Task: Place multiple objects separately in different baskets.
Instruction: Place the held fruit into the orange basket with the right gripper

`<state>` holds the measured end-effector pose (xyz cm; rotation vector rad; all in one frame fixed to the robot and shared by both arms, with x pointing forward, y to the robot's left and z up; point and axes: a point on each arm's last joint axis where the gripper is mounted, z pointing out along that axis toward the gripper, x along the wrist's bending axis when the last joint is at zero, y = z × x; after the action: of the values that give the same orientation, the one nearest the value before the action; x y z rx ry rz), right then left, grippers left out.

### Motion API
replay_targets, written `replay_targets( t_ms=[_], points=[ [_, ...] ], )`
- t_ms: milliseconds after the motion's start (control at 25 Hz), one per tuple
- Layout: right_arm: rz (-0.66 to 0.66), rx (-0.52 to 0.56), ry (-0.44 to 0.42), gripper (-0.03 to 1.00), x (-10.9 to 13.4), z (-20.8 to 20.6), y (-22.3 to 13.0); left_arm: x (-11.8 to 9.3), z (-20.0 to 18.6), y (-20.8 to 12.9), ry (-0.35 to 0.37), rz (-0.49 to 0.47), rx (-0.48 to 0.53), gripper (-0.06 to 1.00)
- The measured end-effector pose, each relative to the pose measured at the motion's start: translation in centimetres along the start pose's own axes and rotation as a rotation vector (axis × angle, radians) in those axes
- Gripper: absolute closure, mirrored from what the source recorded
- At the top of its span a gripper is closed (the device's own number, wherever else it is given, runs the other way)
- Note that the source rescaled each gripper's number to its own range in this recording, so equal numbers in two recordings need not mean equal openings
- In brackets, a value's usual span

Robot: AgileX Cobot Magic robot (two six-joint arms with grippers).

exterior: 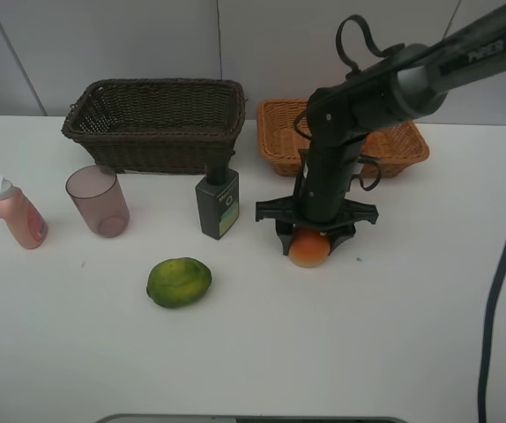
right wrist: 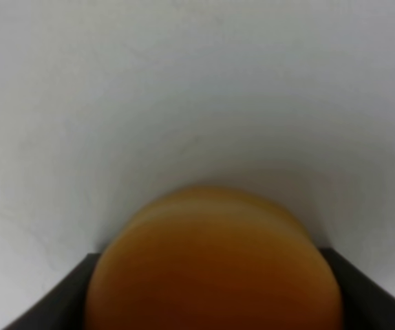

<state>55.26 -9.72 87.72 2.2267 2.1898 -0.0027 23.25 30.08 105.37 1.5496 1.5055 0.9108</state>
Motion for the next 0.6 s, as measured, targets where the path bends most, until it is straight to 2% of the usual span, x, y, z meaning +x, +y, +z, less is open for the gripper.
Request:
replay_targets(
  t_ms=[280,600],
  points=[
    [0.000,0.030,-0.021,0.60,-0.2,-0.2,-0.2,0.0,0.0,0.0,0.000,0.000,0.000,-0.05],
    [-0.130,-0.019,-0.001,0.60,0.5,-5.1,1.0,0.0,0.0,0.0,0.000,0.000,0.000,-0.05]
  ],
)
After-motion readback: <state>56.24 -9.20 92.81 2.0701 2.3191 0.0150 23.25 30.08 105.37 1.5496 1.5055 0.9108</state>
